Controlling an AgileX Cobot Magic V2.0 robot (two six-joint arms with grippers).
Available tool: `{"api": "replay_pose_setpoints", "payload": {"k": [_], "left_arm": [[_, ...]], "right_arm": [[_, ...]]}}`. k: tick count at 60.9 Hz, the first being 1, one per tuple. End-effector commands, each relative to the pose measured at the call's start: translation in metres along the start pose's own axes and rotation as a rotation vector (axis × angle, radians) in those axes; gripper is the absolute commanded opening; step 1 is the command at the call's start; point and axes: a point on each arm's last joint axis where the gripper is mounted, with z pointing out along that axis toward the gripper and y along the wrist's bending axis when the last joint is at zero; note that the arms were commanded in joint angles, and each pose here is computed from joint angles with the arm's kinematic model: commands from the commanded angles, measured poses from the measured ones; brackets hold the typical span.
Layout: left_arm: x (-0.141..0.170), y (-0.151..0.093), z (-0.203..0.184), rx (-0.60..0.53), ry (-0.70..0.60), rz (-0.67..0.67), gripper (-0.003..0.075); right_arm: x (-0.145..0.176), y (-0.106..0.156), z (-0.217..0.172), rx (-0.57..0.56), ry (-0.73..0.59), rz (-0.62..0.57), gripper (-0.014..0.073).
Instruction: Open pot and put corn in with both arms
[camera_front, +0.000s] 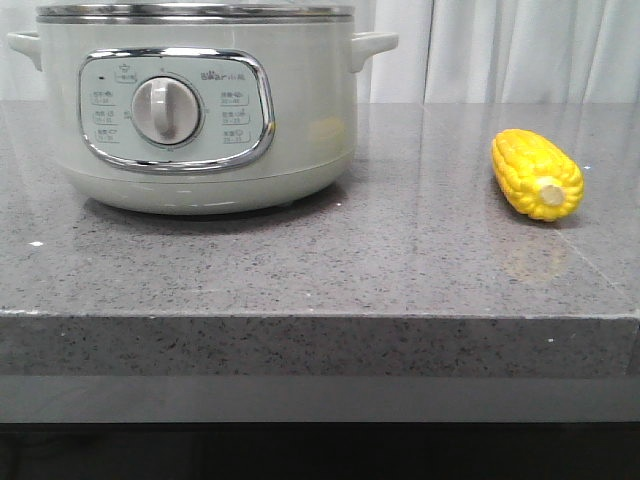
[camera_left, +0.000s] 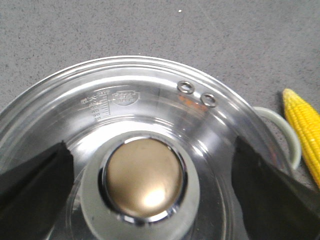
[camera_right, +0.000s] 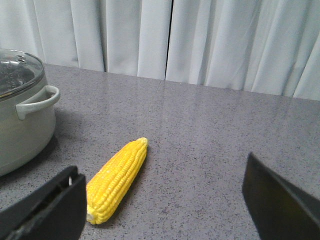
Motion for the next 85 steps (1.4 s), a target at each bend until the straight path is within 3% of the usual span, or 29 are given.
{"api": "replay_pose_setpoints", "payload": {"k": [1,7,18,33,49,60,73,85], "left_arm": [[-0.017,-0.005,-0.021,0.013,-0.119,0.001,0.0588],[-0.016,-0.004,-0.018,0.013,-0.108,0.001,0.0526],[-0.016,-0.004,-0.018,0.007,-0.106,0.006,0.0347],[-0.021,-0.002,-0.023,-0.02,-0.13,0.032,0.022],[-0.041,-0.006,-0.057,-0.019,-0.226,0.043,0.0212],[-0.042,-0.009,-0.087,-0.016,-0.227,0.048,0.0212],[-0.027,-0.016,-0.114,0.016,-0.198,0.065,0.0212],[0.009,-0.029,-0.135,0.053,-0.2,0.087,0.0212]], "right_arm": [[-0.017,-0.002,-0.001,0.023,-0.098,-0.014,0.0643],[-0.017,-0.002,-0.001,0.023,-0.098,-0.014,0.0643],[-0.017,-0.002,-0.001,0.023,-0.098,-0.014,0.0643],[-0.017,-0.002,-0.001,0.023,-0.098,-0.014,0.0643],[-0.017,-0.002,-0.001,0.023,-0.098,-0.014,0.0643],[-0.017,-0.002,-0.001,0.023,-0.098,-0.014,0.0643],[-0.017,-0.002,-0.001,0.023,-0.098,-0.014,0.0643],[-0.017,-0.002,-0.001,0.023,-0.098,-0.014,0.0643]]}}
